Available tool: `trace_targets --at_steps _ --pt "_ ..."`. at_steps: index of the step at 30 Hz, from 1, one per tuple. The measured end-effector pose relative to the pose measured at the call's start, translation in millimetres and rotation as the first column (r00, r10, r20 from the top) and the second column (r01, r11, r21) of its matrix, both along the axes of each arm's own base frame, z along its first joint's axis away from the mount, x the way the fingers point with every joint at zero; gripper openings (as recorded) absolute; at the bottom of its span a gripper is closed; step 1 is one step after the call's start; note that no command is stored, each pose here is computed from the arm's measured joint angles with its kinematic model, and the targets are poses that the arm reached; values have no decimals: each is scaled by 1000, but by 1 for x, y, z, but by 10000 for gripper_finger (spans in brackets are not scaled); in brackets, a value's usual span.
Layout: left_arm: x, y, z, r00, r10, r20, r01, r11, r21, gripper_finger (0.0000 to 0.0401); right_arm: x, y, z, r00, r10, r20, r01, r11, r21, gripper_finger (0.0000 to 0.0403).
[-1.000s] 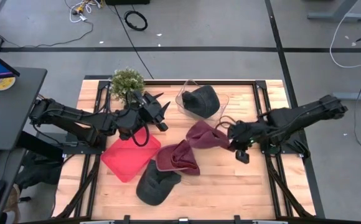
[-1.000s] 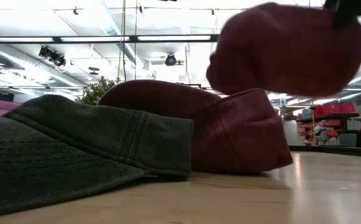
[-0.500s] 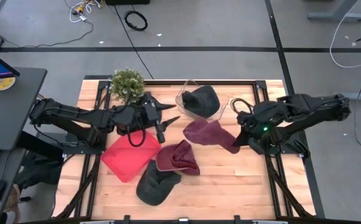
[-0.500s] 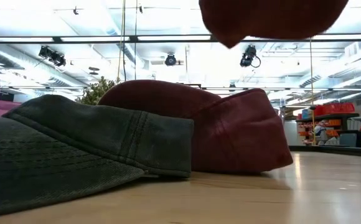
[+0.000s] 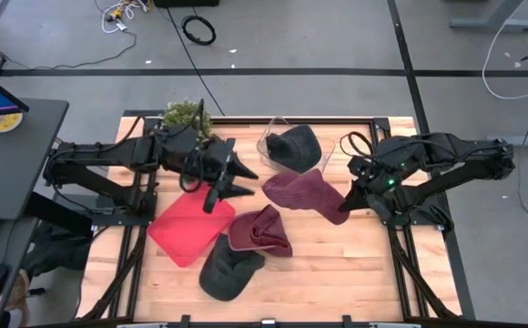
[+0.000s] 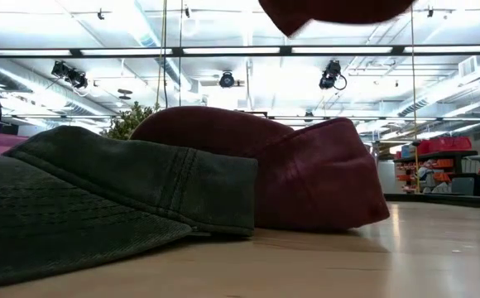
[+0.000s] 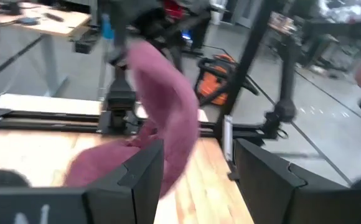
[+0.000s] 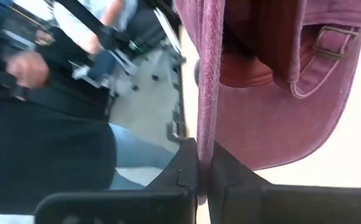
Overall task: Pick & Place hat
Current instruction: Put the right red cap into the red bin
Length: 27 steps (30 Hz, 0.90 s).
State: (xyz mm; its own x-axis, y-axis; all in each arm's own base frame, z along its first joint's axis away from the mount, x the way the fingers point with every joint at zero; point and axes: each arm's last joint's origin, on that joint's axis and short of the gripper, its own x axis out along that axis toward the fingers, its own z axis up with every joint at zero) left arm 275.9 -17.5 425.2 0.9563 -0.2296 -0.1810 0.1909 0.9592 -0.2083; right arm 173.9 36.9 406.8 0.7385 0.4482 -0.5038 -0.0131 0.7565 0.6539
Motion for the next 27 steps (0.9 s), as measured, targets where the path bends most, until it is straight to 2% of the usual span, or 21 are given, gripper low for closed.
trace_targets --at_steps 5,8,13,23,27 --pt "0 0 -1 1000 -6 -5 6 1000 2 200 8 -2 7 996 2 88 -4 1000 25 4" --pt "0 1 -1 999 35 -10 -35 999 14 200 12 -1 9 992 17 123 -22 999 40 4" --pt "0 2 -1 998 70 -6 -70 997 38 200 21 1 6 993 39 108 -45 997 60 3" --pt "6 -3 -6 995 -94 -34 93 995 -34 200 35 -2 1 994 38 103 -42 998 37 2" --pt "11 -3 -12 993 -104 -62 102 994 -42 200 36 -5 3 991 39 128 -45 998 46 2"
